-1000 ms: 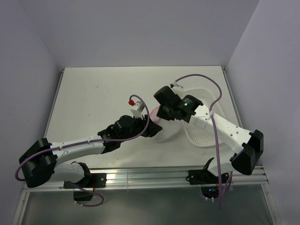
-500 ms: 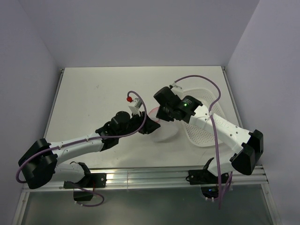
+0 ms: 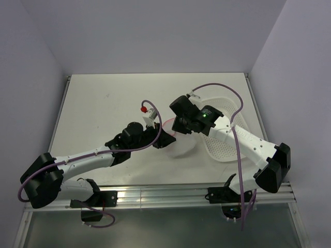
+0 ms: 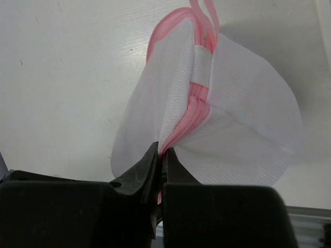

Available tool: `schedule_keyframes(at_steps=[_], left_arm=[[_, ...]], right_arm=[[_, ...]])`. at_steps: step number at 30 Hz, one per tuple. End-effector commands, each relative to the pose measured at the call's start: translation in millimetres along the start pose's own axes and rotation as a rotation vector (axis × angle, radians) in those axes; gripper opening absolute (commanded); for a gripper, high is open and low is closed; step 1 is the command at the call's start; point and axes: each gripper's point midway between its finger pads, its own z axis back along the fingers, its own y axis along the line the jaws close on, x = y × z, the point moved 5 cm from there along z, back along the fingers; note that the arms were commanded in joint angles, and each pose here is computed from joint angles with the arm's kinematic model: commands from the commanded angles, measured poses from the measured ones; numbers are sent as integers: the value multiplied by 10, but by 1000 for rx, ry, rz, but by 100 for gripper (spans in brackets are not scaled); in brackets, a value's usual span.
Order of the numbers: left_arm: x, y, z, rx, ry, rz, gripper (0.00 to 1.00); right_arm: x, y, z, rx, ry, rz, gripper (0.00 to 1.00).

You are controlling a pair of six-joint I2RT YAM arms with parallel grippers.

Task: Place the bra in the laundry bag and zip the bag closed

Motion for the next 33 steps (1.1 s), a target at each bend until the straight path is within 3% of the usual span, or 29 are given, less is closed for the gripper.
schedule_keyframes(at_steps=[1, 7, 18, 33], left_arm=[[310, -238, -9, -90, -109, -40, 19], [282, -218, 54, -71, -94, -47, 0], [206, -166, 208, -31, -48, -76, 0], [-79, 143, 462, 65, 0, -35, 0]], right_arm=[[-75, 54, 70, 51, 42, 17, 0], [-46, 74, 44, 53, 34, 63, 0], [60, 101, -49, 63, 24, 197, 0], [444, 239, -125, 128, 27, 227, 0]])
